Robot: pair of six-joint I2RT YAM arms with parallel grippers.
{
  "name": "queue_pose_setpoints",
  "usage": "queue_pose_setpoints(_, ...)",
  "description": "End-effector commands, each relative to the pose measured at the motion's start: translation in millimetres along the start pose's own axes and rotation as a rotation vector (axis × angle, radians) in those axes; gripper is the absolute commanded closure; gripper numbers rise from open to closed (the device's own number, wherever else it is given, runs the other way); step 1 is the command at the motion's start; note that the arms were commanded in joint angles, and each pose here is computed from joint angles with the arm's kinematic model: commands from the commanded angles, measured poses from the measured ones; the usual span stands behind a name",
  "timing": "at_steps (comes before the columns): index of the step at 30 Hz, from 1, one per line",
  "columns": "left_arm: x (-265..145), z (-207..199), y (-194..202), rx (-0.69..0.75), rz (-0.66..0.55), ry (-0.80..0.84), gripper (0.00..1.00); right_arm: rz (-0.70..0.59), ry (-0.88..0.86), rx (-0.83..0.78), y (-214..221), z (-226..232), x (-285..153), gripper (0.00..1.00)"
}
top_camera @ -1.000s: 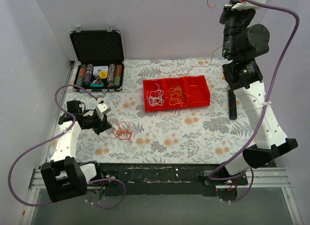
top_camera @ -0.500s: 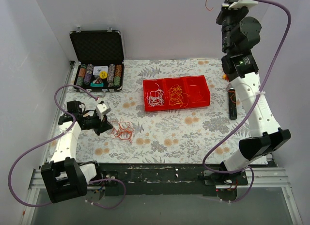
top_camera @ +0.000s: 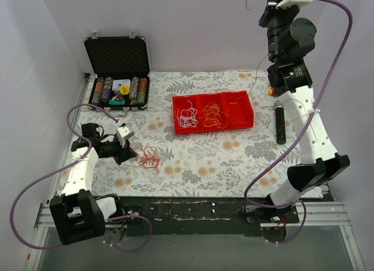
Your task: Untangle the cables
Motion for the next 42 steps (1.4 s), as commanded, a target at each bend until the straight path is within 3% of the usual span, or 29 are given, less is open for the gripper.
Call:
queue_pose_setpoints(1,-1,-2,-6,0.037,-0.040,0.002,1.00,-0.127,-0.041,0.054,-44,7,-4,0.99)
queue_pose_setpoints(22,2,-5,-2,0.032,-0.041,0.011,1.00,-0.026,-0.073,0.085,1,4,15,0.99)
queue_pose_setpoints(28,2,-4,-2,0.023,-0.041,0.014,1.00,-0.064,-0.140,0.119,-20,11,6,0.99)
queue_pose_setpoints(37,4,-8,1,0.010,-0.052,0.024,1.00,-0.226,-0.242,0.142,-80,21,-16,0.99)
queue_pose_setpoints(42,5,-8,0,0.007,-0.058,0.027,1.00,-0.243,-0.257,0.135,-86,22,-18,0.99)
Point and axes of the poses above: each gripper's point midway between its finger pads, its own x axis out along the fingers, its own z axis along the line the jaws close on, y = z × x, the point moved 9 cm from there along -x, back along the fingers, and after that the axes turned 14 degrees about x, right-handed, at the moved point
